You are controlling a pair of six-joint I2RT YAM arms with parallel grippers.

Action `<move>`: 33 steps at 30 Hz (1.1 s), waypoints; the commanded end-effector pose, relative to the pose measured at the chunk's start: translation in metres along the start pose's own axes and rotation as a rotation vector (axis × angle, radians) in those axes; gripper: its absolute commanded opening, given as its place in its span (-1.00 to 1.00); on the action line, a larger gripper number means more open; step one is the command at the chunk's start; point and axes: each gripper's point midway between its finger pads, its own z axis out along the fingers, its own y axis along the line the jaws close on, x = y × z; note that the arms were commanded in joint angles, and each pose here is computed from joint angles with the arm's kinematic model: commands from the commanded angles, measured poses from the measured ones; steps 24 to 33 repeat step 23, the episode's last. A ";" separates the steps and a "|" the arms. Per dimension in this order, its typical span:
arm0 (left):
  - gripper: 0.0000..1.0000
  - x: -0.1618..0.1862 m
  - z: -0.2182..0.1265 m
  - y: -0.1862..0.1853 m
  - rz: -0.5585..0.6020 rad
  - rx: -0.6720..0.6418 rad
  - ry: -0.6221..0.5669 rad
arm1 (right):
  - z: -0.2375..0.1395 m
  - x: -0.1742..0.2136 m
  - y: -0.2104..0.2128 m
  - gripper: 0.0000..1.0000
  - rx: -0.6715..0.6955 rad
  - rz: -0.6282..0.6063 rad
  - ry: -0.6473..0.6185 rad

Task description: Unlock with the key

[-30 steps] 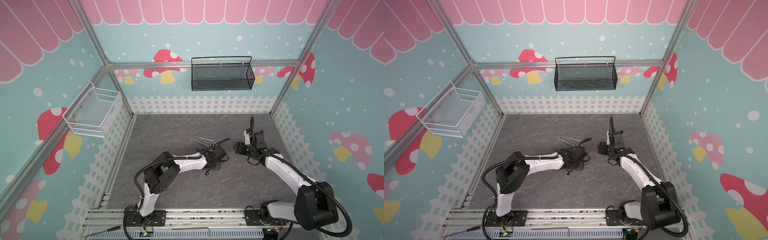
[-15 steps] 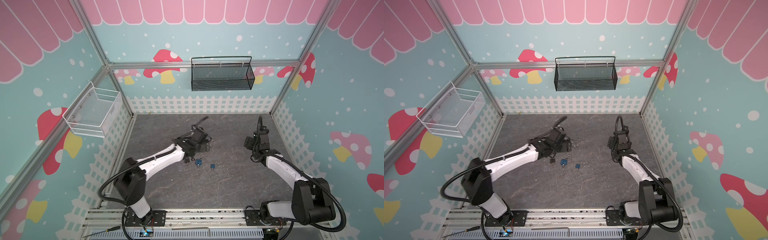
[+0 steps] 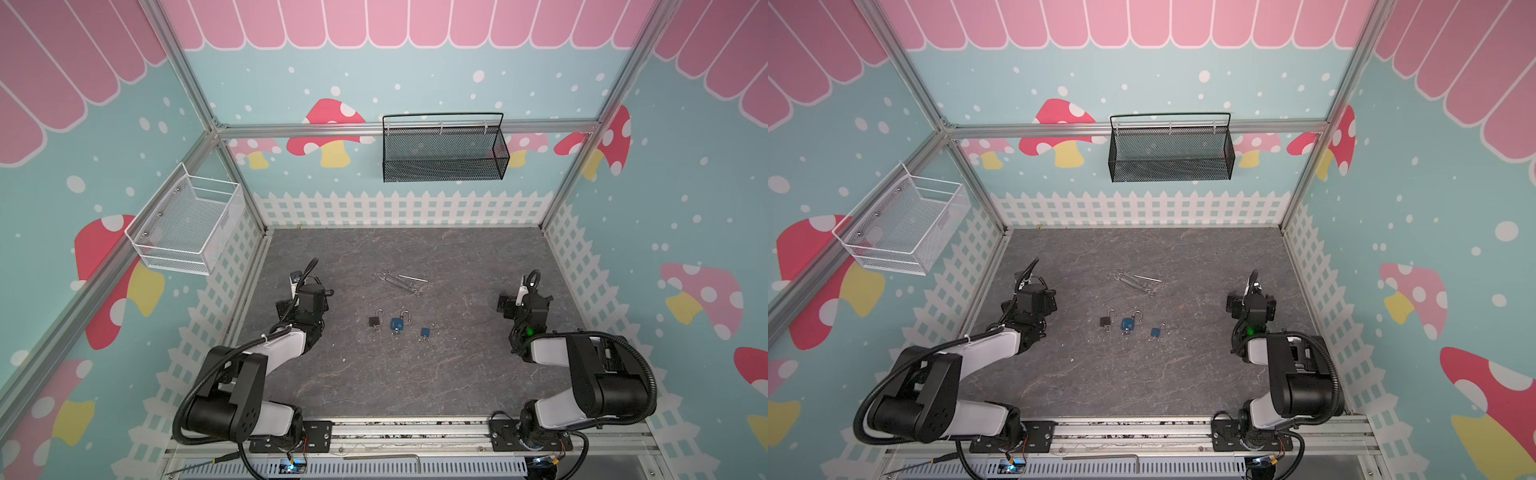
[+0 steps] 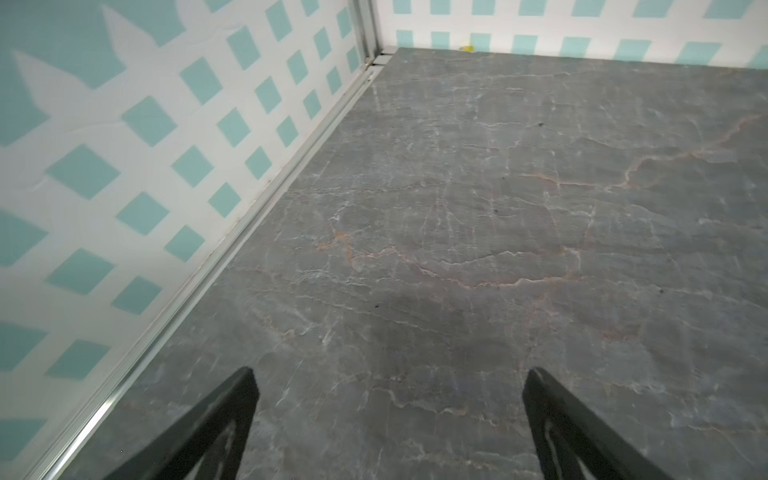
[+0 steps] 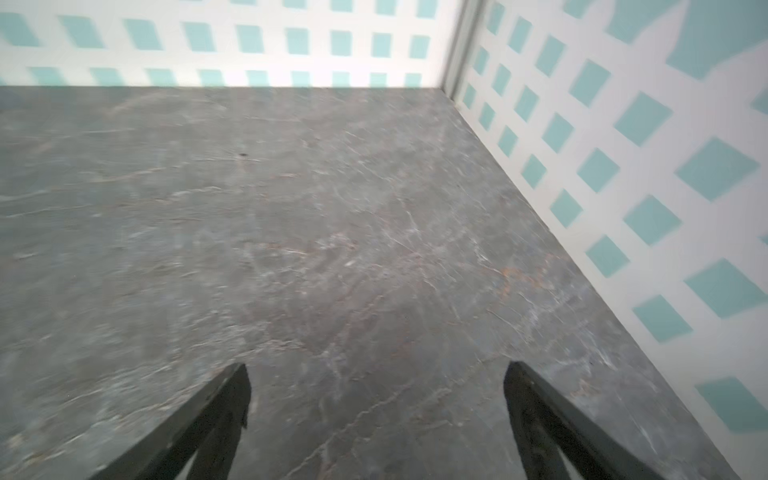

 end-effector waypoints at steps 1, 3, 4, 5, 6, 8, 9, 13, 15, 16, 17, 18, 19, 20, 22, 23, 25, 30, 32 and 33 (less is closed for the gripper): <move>0.99 -0.050 -0.008 -0.015 -0.031 0.126 -0.285 | -0.025 -0.037 0.026 0.96 -0.158 -0.097 -0.261; 0.99 -0.044 -0.006 -0.014 -0.056 0.183 -0.258 | -0.015 -0.036 0.022 0.96 -0.131 -0.085 -0.221; 0.99 -0.041 0.000 -0.011 -0.083 0.200 -0.242 | -0.019 -0.036 0.021 0.96 -0.126 -0.083 -0.231; 1.00 -0.039 0.009 -0.004 -0.110 0.168 -0.250 | -0.017 -0.033 0.021 0.96 -0.127 -0.087 -0.202; 1.00 -0.036 0.010 -0.004 -0.111 0.169 -0.247 | -0.018 -0.035 0.023 0.96 -0.135 -0.089 -0.225; 1.00 -0.038 0.009 -0.001 -0.129 0.166 -0.238 | -0.017 -0.034 0.023 0.96 -0.137 -0.089 -0.212; 0.99 -0.038 0.009 0.002 -0.133 0.150 -0.265 | -0.017 -0.034 0.023 0.96 -0.136 -0.091 -0.214; 0.99 -0.037 0.008 0.001 -0.129 0.153 -0.252 | -0.017 -0.034 0.023 0.96 -0.136 -0.091 -0.215; 1.00 -0.036 0.003 -0.002 -0.125 0.180 -0.262 | -0.017 -0.034 0.023 0.96 -0.135 -0.091 -0.215; 0.99 -0.036 0.002 -0.003 -0.121 0.186 -0.273 | -0.017 -0.034 0.023 0.96 -0.137 -0.090 -0.215; 1.00 -0.037 0.003 -0.003 -0.123 0.182 -0.273 | -0.017 -0.034 0.023 0.96 -0.135 -0.091 -0.216; 0.99 -0.037 0.007 -0.006 -0.105 0.174 -0.247 | -0.017 -0.035 0.023 0.96 -0.136 -0.091 -0.216; 0.99 -0.036 0.010 -0.009 -0.089 0.171 -0.222 | -0.017 -0.034 0.024 0.96 -0.137 -0.091 -0.215; 0.99 -0.036 0.009 -0.007 -0.102 0.173 -0.236 | -0.017 -0.034 0.024 0.96 -0.138 -0.091 -0.215; 0.99 -0.036 0.008 -0.002 -0.114 0.145 -0.242 | -0.017 -0.035 0.024 0.96 -0.138 -0.090 -0.216; 0.99 -0.036 0.007 -0.003 -0.110 0.146 -0.242 | -0.017 -0.035 0.024 0.96 -0.138 -0.090 -0.217; 0.99 -0.036 0.007 -0.003 -0.110 0.146 -0.242 | -0.017 -0.035 0.024 0.96 -0.138 -0.090 -0.217; 0.99 -0.036 0.007 -0.003 -0.110 0.146 -0.242 | -0.017 -0.035 0.024 0.96 -0.138 -0.090 -0.217; 0.99 -0.036 0.007 -0.003 -0.110 0.146 -0.242 | -0.017 -0.035 0.024 0.96 -0.138 -0.090 -0.217; 0.99 -0.036 0.007 -0.003 -0.110 0.146 -0.242 | -0.017 -0.035 0.024 0.96 -0.138 -0.090 -0.217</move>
